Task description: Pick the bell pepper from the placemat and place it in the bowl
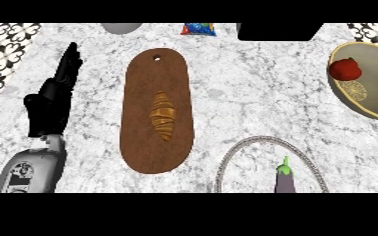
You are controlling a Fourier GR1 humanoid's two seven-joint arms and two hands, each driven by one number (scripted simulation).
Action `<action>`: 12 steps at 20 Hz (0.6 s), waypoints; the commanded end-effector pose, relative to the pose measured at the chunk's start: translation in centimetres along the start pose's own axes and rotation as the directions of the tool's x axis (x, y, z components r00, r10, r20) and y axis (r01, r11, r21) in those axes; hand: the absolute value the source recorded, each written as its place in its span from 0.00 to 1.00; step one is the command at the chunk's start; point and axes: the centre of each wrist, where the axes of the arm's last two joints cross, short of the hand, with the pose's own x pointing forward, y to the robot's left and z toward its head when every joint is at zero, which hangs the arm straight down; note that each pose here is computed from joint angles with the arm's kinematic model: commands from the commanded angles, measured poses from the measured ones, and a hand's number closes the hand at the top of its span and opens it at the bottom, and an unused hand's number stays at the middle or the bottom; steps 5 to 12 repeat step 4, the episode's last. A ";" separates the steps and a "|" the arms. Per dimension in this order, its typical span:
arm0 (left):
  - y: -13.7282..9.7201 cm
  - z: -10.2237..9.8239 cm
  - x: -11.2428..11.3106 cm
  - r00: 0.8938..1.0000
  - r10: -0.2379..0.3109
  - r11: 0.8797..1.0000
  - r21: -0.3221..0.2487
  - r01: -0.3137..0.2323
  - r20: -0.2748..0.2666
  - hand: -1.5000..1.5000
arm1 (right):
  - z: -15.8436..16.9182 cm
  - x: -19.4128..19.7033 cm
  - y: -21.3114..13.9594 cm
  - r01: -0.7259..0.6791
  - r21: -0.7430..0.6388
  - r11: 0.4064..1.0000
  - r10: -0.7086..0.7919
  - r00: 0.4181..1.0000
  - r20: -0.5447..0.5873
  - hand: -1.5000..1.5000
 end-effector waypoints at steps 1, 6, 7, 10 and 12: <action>0.3 -0.2 -0.4 1.000 -0.001 1.000 0.001 0.001 0.003 0.50 | 1.4 -1.1 0.1 0.140 0.108 0.984 -0.153 0.980 0.124 0.00; 0.4 0.2 -0.2 1.000 -0.002 1.000 -0.005 0.002 -0.009 0.50 | 2.6 -1.2 -0.9 0.150 0.117 0.982 -0.164 0.980 0.116 0.00; 0.4 0.2 -0.2 1.000 -0.002 1.000 -0.005 0.002 -0.009 0.50 | 2.6 -1.2 -0.9 0.150 0.117 0.982 -0.164 0.980 0.116 0.00; 0.4 0.2 -0.2 1.000 -0.002 1.000 -0.005 0.002 -0.009 0.50 | 2.6 -1.2 -0.9 0.150 0.117 0.982 -0.164 0.980 0.116 0.00; 0.4 0.2 -0.2 1.000 -0.002 1.000 -0.005 0.002 -0.009 0.50 | 2.6 -1.2 -0.9 0.150 0.117 0.982 -0.164 0.980 0.116 0.00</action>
